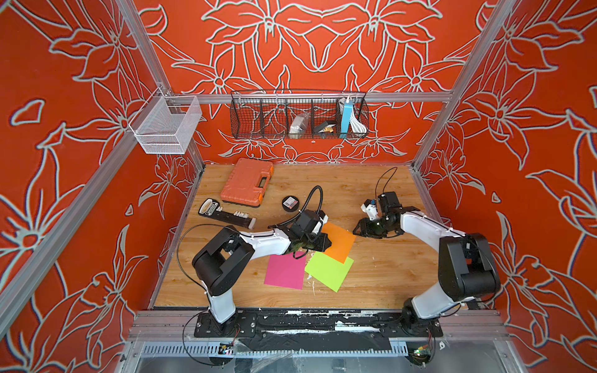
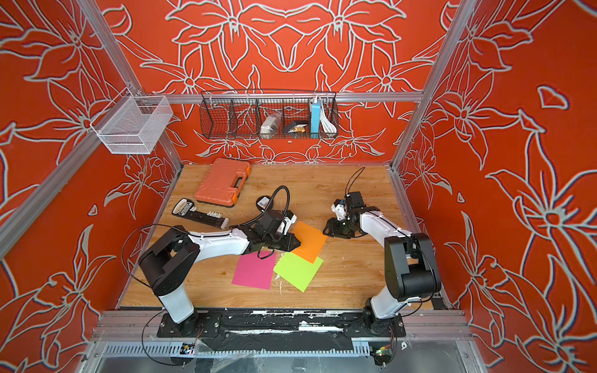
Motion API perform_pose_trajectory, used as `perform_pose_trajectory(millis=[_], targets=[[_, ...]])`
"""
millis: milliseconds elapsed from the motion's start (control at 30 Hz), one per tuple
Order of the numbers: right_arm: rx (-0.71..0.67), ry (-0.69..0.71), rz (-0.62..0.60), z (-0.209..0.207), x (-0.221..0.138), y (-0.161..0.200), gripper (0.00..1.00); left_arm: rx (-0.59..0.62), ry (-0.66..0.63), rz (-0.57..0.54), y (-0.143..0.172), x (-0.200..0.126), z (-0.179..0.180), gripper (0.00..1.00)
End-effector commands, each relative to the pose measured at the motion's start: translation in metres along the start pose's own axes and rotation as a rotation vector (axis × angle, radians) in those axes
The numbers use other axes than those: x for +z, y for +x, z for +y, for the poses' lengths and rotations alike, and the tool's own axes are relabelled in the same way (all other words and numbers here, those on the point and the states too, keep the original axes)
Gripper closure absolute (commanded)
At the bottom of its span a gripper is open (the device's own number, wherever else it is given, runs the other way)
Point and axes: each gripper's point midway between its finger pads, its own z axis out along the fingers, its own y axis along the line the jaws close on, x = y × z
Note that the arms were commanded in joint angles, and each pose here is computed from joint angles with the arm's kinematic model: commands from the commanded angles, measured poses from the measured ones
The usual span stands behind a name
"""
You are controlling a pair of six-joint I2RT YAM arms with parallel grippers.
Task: Fold the square paper diagonally
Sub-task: Fold the paper at the center of the board.
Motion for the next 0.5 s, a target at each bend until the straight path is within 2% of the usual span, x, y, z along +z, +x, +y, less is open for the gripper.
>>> perform_pose_trajectory(millis=[0,267,467], targets=[[0.011,0.008,0.04,-0.004,0.009,0.01,0.44,-0.008,-0.048,0.025,0.001,0.01,0.014,0.82],[0.05,-0.017,0.035,-0.006,0.024,0.007,0.34,-0.019,-0.042,0.022,-0.01,0.021,0.021,0.83],[0.103,-0.057,0.043,-0.004,0.037,0.013,0.33,-0.034,-0.057,0.034,-0.009,0.024,0.03,0.84]])
